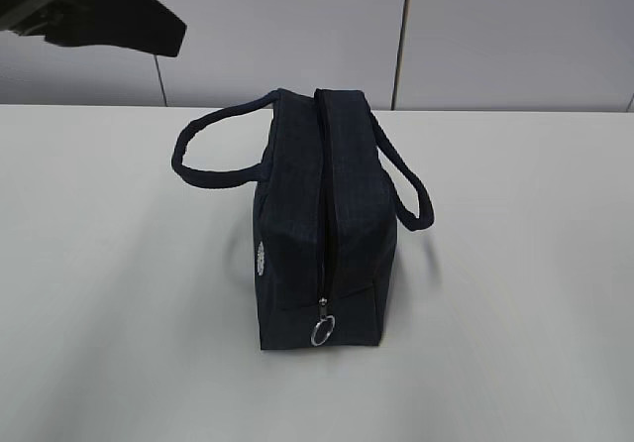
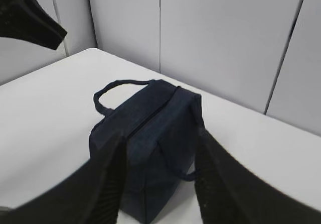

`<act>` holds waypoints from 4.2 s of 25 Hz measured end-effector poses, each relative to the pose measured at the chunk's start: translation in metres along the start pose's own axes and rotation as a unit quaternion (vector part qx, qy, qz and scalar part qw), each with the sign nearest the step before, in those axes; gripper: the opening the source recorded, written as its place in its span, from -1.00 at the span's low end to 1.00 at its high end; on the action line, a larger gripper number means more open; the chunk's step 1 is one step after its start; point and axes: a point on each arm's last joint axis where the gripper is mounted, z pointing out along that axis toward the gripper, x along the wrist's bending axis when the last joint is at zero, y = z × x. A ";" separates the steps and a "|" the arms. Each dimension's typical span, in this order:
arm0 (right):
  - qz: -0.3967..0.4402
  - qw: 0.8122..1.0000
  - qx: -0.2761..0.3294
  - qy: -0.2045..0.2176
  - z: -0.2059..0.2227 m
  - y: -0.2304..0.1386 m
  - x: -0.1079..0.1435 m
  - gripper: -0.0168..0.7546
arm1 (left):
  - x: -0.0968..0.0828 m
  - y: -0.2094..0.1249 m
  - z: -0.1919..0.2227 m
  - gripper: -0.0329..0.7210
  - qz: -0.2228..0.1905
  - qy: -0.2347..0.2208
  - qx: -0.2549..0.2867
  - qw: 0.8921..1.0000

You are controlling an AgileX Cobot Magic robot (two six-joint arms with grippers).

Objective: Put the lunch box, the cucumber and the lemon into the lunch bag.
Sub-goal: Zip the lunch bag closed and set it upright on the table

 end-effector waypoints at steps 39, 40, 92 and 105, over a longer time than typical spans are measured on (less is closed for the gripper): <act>0.231 0.919 0.259 0.187 0.164 -0.132 0.025 -0.08 | -0.021 -0.055 -0.051 -0.21 0.035 0.018 -0.048 0.998; 0.242 0.915 0.265 0.184 0.170 -0.137 0.029 -0.08 | -0.021 -0.055 -0.051 -0.22 0.035 0.018 -0.047 0.998; 0.319 0.877 0.333 0.131 0.261 -0.191 0.043 0.04 | -0.024 -0.059 -0.051 -0.24 0.036 0.005 -0.030 0.999; 0.314 0.880 0.343 0.095 0.268 -0.200 0.038 -0.23 | -0.025 -0.059 -0.052 -0.26 0.037 0.003 -0.026 0.999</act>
